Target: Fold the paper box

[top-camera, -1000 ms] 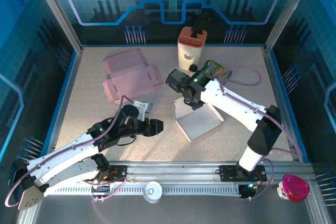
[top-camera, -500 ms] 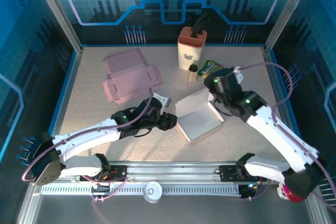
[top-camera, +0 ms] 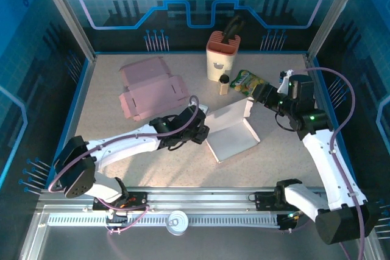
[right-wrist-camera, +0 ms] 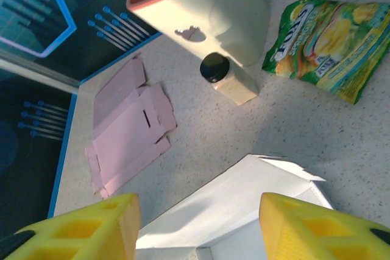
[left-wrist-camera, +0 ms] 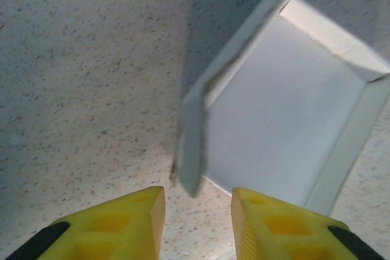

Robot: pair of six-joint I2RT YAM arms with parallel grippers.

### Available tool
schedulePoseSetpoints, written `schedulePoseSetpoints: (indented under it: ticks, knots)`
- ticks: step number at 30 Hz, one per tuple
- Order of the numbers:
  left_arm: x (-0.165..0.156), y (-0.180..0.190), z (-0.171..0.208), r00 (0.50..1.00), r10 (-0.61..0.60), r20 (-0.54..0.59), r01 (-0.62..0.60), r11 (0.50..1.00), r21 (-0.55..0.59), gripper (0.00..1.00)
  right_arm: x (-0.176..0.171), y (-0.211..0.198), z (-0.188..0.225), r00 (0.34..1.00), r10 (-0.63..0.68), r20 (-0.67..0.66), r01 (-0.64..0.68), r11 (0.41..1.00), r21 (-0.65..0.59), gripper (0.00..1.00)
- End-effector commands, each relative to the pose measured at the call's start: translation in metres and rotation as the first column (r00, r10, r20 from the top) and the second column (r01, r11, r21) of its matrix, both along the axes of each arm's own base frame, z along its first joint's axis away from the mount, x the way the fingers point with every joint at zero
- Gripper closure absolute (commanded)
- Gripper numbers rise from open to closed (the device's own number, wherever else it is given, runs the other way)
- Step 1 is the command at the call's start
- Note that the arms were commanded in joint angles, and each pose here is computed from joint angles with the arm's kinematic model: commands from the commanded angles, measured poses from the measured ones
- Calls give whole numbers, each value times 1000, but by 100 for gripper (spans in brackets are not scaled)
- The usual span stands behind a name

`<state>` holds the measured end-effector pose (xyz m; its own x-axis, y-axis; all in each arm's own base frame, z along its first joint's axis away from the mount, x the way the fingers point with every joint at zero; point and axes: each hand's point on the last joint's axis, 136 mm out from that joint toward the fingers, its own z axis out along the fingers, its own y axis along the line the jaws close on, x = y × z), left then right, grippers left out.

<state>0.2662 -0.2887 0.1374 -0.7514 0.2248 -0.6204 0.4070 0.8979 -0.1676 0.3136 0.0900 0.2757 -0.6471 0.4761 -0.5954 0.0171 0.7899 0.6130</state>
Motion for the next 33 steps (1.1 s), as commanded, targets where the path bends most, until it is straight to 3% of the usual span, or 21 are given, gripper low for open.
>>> schedulePoseSetpoints:
  ticks: [1,9,26,33]
  knots:
    - [4,9,8,999,13,34,-15,998,65,65,-5,9,6,996,77,33,-78,997,17,46]
    - [-8,22,25,999,-14,41,12,999,47,54,-7,10,3,994,103,25,-103,995,-5,45]
    - [14,-1,16,998,-70,0,70,996,55,64,-10,7,-4,993,116,16,-116,993,10,44]
    - [21,-2,11,997,-72,-3,72,995,72,75,-9,7,-6,993,120,14,-120,993,14,44]
